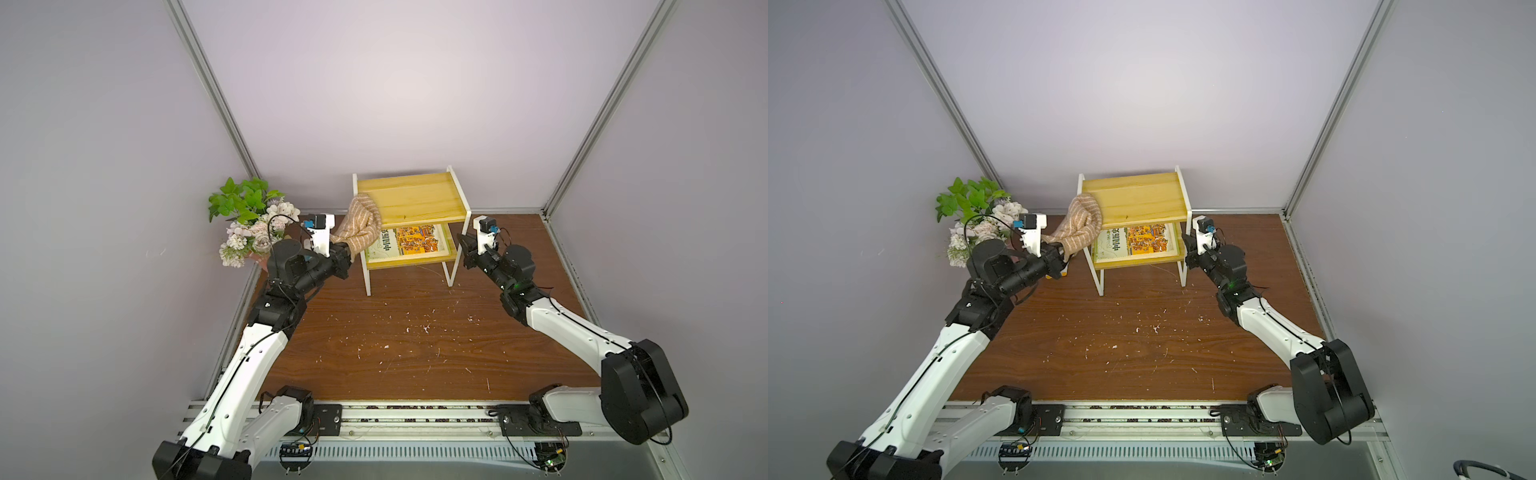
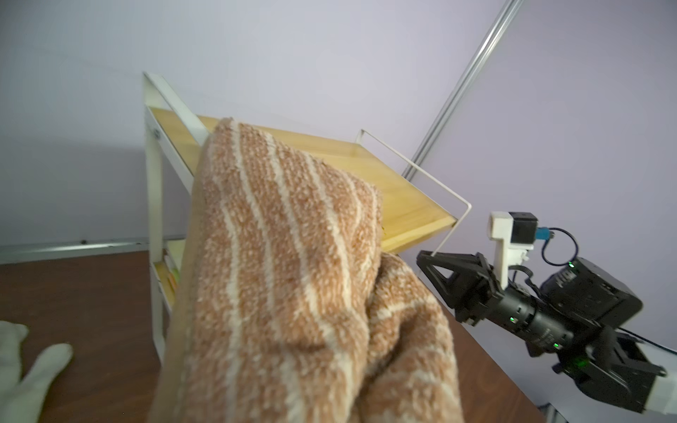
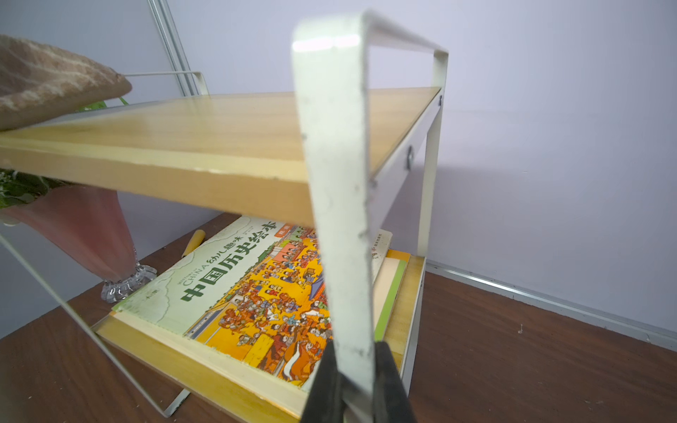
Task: Wipe the bookshelf clean with a cloth
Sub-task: Wipe the dust from the shelf.
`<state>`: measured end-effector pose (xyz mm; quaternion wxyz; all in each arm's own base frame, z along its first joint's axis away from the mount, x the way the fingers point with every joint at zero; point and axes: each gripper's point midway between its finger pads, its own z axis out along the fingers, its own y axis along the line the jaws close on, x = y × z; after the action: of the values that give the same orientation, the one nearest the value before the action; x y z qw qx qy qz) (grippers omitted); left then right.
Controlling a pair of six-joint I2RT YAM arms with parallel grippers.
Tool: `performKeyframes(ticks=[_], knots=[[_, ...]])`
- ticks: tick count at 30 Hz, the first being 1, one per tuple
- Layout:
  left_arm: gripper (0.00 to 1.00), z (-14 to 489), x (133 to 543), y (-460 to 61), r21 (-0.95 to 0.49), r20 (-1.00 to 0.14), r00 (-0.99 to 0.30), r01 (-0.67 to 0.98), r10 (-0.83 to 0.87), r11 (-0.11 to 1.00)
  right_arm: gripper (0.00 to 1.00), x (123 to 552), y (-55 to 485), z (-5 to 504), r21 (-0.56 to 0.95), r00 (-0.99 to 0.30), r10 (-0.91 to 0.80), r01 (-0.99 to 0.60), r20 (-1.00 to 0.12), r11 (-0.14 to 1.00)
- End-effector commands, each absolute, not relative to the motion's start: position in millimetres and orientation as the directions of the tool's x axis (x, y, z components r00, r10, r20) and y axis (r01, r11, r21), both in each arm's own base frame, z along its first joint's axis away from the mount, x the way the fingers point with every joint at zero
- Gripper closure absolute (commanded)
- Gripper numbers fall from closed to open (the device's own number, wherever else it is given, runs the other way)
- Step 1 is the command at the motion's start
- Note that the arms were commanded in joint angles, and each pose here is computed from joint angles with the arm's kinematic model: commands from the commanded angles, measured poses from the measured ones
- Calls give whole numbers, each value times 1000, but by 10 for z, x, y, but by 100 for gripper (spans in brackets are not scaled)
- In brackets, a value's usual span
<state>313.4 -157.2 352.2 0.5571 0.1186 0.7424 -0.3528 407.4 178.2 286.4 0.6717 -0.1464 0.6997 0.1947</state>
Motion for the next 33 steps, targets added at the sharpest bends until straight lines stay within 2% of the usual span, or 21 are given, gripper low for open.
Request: performKeyframes(ticks=[1,2,4,9,11,13,18,21,22,24,26,29,31,33], knots=[[99,4144,3034,-1607,-336,-942,-217,598,-256,727,100,4178,1775,3088,175,-61,165,-436,-984,883],[99,4205,3062,-1560,-338,-941,-200,568,-273,750,100,4176,1773,3084,177,-64,166,-436,-984,882],[99,4020,3163,-1447,-391,-920,-232,474,-317,789,100,4167,1767,3068,182,-67,169,-434,-983,882],[99,2816,3157,-1307,-551,-811,-401,281,-425,786,100,4191,1787,2916,202,-104,174,-431,-979,879],[99,2540,3085,-1335,-576,-780,-459,264,-425,773,100,4213,1812,2862,209,-122,172,-436,-977,876],[99,2649,3017,-1457,-572,-788,-481,338,-385,747,100,4230,1826,2847,212,-133,170,-438,-976,874],[99,3748,2710,-1900,-444,-895,-342,641,-286,626,100,4098,1893,2933,195,-103,166,-502,-981,842],[99,4165,2606,-2111,-330,-943,-262,675,-203,660,98,3900,1886,2998,172,-40,180,-545,-983,820],[99,4197,2645,-2141,-298,-952,-254,651,-169,698,87,3864,1860,3008,166,-26,181,-542,-983,824],[99,4244,2809,-2136,-220,-967,-235,562,-100,797,55,3835,1805,3031,153,-7,176,-523,-984,838],[99,4250,3045,-2065,-148,-971,-236,442,-45,885,37,3832,1765,3027,143,-8,161,-504,-987,852],[99,4225,3344,-1865,-28,-964,-264,223,33,974,21,3810,1725,3001,132,-18,141,-486,-990,864],[99,4160,3483,-1738,69,-951,-297,82,90,994,17,3796,1665,2985,127,-14,136,-460,-991,879],[99,4095,3547,-1670,135,-934,-334,8,129,991,12,3787,1598,2974,120,-7,130,-430,-992,895]])
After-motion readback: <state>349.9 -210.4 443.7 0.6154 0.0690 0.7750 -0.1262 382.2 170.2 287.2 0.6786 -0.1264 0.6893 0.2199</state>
